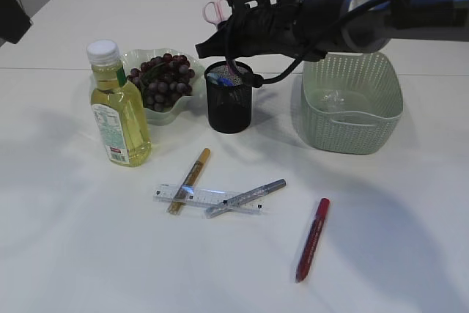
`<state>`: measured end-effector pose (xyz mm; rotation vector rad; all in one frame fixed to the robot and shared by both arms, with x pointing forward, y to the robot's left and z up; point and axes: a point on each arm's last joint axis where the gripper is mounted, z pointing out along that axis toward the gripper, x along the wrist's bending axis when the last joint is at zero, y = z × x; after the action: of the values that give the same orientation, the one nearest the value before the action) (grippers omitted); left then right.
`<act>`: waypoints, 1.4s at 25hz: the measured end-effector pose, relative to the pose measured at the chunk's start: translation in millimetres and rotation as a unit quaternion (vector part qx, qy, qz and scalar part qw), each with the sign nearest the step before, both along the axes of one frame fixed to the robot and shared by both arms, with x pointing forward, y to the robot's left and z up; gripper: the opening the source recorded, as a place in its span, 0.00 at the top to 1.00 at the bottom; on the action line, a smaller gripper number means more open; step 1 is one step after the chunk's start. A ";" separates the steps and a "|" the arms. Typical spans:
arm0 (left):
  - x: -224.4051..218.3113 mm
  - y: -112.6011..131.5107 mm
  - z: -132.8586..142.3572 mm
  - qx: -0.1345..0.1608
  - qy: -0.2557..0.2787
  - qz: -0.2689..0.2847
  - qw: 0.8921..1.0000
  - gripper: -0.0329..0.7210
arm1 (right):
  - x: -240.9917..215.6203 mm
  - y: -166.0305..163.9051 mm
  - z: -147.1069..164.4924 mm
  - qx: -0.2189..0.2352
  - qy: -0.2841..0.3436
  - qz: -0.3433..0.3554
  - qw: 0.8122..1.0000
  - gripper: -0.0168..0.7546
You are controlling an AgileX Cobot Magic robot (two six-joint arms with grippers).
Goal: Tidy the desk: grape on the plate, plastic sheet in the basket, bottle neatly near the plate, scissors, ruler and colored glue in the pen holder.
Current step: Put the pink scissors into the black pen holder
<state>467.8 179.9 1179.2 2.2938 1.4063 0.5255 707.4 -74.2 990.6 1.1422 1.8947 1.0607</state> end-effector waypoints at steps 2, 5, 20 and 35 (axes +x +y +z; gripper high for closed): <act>0.0 0.0 0.0 0.000 0.000 0.000 1.000 0.55 | 0.4 0.2 -2.3 -0.001 0.002 0.000 1.000 0.77; 0.1 0.2 0.0 0.001 -0.001 0.000 1.000 0.55 | 0.6 0.3 -3.4 -0.002 0.003 0.000 1.000 0.77; 0.7 1.3 0.3 0.007 -0.004 0.002 1.000 0.55 | 1.9 1.0 -10.3 -0.016 0.002 0.008 1.000 0.77; 1.0 1.8 0.4 0.010 -0.006 0.003 1.000 0.55 | 2.3 1.4 -12.2 -0.027 -0.003 0.014 1.000 0.77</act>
<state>468.8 181.7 1179.5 2.2997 1.4078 0.5571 709.7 -72.8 978.3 1.0842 1.9291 1.0214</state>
